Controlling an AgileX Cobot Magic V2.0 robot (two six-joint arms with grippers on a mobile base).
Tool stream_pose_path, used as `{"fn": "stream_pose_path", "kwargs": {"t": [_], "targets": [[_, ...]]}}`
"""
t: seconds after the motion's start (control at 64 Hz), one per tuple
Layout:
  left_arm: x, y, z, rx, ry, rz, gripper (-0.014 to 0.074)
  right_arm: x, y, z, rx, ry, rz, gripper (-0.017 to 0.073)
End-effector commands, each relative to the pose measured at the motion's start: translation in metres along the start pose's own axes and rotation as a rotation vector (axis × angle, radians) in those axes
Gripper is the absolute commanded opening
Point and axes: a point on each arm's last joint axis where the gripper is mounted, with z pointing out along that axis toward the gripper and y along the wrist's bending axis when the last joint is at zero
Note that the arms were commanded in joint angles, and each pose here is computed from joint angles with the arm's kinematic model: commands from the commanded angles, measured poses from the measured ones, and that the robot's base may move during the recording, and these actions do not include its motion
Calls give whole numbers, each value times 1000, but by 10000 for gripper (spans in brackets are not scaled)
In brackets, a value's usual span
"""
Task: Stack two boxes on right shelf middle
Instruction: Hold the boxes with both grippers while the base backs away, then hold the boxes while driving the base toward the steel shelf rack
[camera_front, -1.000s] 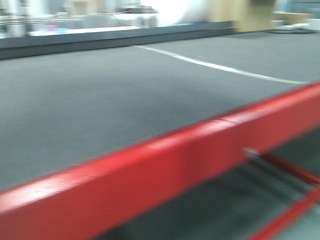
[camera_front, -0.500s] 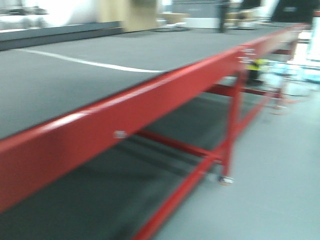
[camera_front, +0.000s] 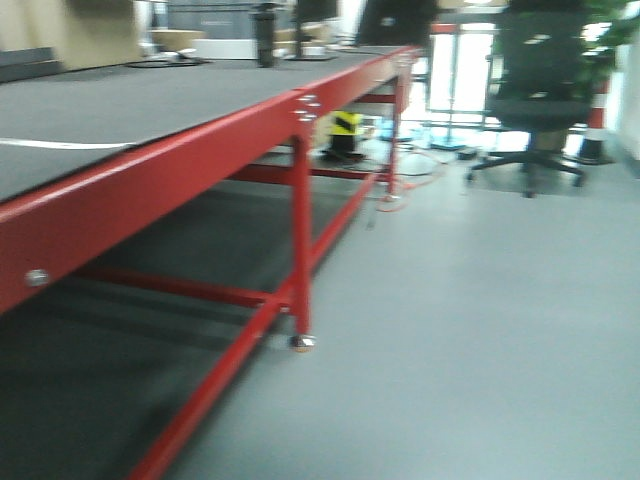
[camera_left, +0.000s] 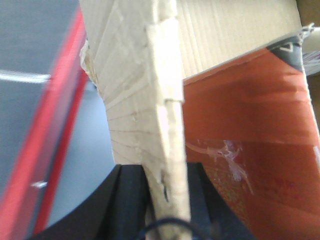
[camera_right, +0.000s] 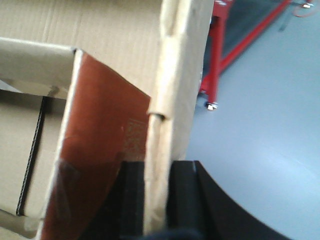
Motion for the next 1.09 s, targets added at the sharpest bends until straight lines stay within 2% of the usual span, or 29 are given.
{"fn": "stream_pose_path", "kwargs": {"t": [0.0,1.078], "targets": [[-4,0,-14,-1,-69,8,-111,-6,-4,-8,47,-63,-32,-154],[-4,0,-14,-1,-69,8,-111,-6,-4,-8,47,-63,-32,-154]]}}
